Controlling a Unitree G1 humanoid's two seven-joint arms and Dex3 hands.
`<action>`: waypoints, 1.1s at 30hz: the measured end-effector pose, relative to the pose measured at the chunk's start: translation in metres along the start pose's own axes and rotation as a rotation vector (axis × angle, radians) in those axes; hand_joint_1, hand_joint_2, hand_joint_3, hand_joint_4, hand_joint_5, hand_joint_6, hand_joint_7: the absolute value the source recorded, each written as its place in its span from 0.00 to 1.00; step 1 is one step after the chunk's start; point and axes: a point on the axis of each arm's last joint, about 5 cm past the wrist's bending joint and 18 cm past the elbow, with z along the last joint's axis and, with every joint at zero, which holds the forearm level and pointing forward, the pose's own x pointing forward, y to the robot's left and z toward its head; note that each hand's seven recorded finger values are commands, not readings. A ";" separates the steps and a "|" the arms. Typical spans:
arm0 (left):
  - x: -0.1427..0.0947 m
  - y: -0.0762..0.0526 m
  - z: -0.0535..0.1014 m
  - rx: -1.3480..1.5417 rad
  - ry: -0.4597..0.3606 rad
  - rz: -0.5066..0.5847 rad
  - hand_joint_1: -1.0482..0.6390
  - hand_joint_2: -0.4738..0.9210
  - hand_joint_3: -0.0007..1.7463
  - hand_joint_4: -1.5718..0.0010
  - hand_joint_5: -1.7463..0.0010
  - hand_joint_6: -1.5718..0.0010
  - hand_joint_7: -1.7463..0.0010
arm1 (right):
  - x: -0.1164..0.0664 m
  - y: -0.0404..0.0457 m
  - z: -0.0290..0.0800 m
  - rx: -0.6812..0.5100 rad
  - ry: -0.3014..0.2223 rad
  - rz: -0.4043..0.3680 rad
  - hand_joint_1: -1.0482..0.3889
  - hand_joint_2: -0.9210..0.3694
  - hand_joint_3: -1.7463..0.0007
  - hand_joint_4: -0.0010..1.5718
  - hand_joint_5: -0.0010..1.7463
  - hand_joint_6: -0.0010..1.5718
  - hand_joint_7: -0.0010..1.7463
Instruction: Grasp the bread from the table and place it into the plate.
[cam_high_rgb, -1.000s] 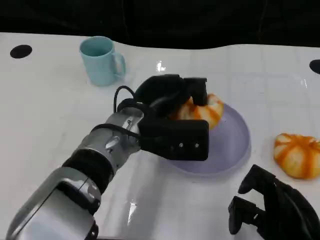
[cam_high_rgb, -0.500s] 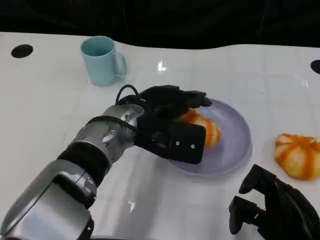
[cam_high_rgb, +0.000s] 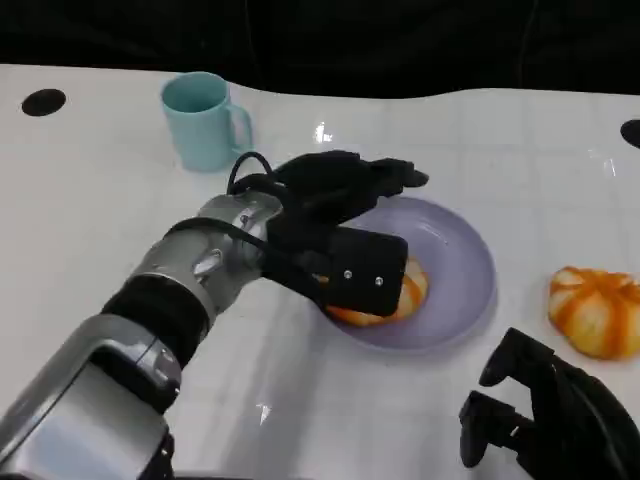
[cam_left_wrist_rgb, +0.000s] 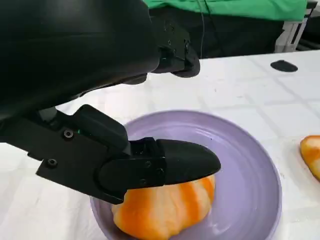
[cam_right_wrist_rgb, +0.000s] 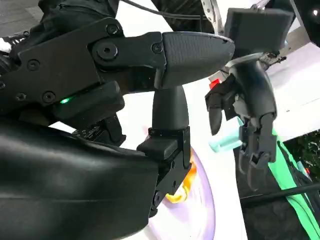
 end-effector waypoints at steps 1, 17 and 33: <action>-0.002 0.001 -0.001 -0.020 -0.012 0.019 0.08 1.00 0.34 1.00 0.74 0.92 0.84 | 0.000 0.0000 0.000 0.000 0.000 0.001 0.34 0.00 0.74 0.48 1.00 0.30 1.00; -0.077 -0.031 -0.039 -0.796 -0.194 0.335 0.22 1.00 0.17 0.80 0.47 0.71 0.85 | 0.002 -0.0006 0.002 -0.004 -0.009 0.005 0.32 0.01 0.75 0.50 1.00 0.32 1.00; -0.151 -0.107 -0.016 -1.474 -0.224 0.694 0.25 1.00 0.23 0.54 0.00 0.65 0.07 | 0.002 -0.0003 0.004 -0.013 -0.007 -0.001 0.34 0.00 0.74 0.50 1.00 0.31 1.00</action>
